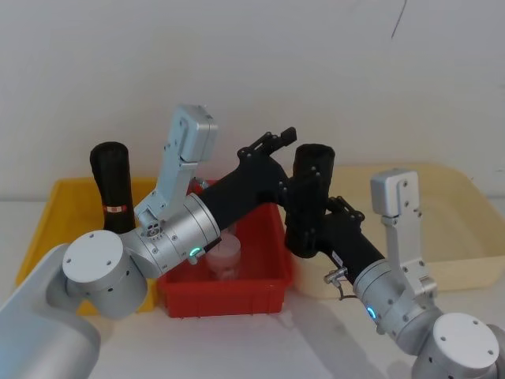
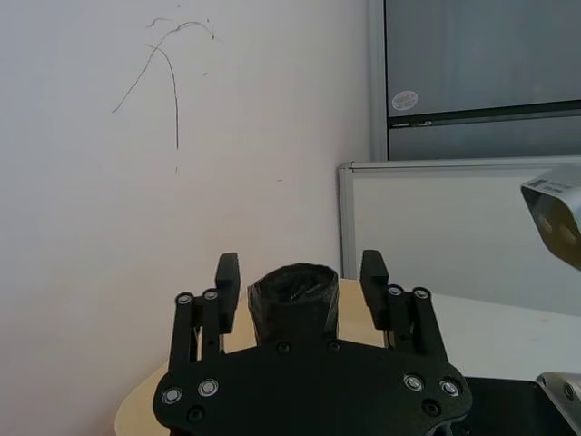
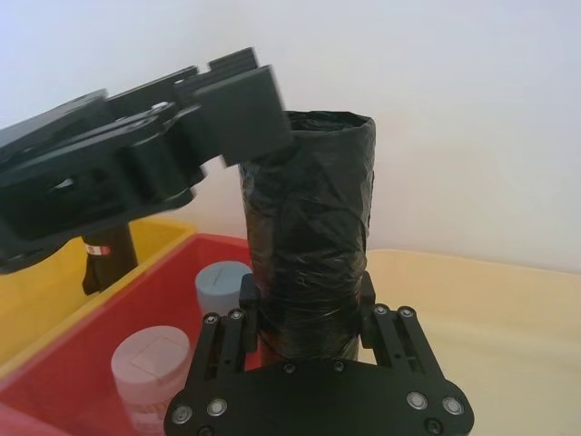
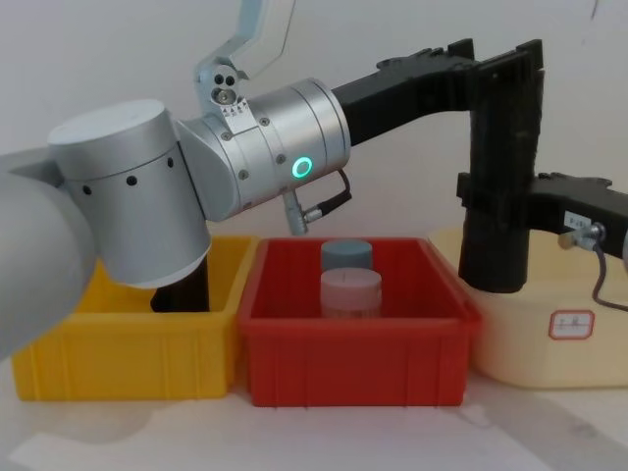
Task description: Pick up the garbage bag with the one hand and transfer it to the other hand.
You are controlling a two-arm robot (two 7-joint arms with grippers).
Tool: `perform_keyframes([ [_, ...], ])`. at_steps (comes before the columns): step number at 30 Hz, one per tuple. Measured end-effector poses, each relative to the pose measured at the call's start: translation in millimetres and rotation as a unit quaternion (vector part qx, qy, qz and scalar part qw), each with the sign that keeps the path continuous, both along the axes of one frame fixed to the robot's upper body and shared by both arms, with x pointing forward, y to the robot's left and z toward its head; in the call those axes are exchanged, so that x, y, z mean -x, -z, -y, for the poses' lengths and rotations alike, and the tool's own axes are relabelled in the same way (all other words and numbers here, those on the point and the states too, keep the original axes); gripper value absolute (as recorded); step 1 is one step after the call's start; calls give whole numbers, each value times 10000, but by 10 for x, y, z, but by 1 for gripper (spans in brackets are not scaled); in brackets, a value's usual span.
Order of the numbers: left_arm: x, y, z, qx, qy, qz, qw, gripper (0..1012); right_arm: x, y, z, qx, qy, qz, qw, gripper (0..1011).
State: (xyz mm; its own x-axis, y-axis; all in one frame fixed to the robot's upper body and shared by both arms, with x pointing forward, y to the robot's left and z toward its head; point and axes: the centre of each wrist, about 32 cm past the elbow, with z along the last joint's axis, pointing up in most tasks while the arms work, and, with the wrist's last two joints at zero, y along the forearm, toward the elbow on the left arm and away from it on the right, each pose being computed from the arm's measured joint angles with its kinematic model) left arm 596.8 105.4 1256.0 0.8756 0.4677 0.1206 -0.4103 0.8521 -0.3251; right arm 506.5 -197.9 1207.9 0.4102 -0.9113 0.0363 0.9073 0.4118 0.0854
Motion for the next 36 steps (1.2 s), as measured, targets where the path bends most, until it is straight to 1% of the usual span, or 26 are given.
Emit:
perform_keyframes([
  [8, 0, 0, 0, 0, 0, 1, 10000, 1000, -37, -42, 44, -118, 202, -89, 9997, 589],
  [17, 0, 0, 0, 0, 0, 0, 10000, 1000, -136, -81, 136, -249, 570, -192, 9979, 589],
  [26, 0, 0, 0, 0, 1, 1, 10000, 1000, -283, -117, 220, -382, 1029, -243, 9937, 589],
  [31, 0, 0, 1, 0, 1, 1, 10000, 1000, -411, -138, 283, -427, 1422, -274, 9885, 589],
  [35, 0, 0, 0, 0, 0, 0, 10000, 1000, -488, -141, 323, -441, 1647, -305, 9849, 589],
  [36, 0, 0, 0, 0, 1, 0, 10000, 1000, -532, -146, 347, -449, 1754, -319, 9830, 589],
])
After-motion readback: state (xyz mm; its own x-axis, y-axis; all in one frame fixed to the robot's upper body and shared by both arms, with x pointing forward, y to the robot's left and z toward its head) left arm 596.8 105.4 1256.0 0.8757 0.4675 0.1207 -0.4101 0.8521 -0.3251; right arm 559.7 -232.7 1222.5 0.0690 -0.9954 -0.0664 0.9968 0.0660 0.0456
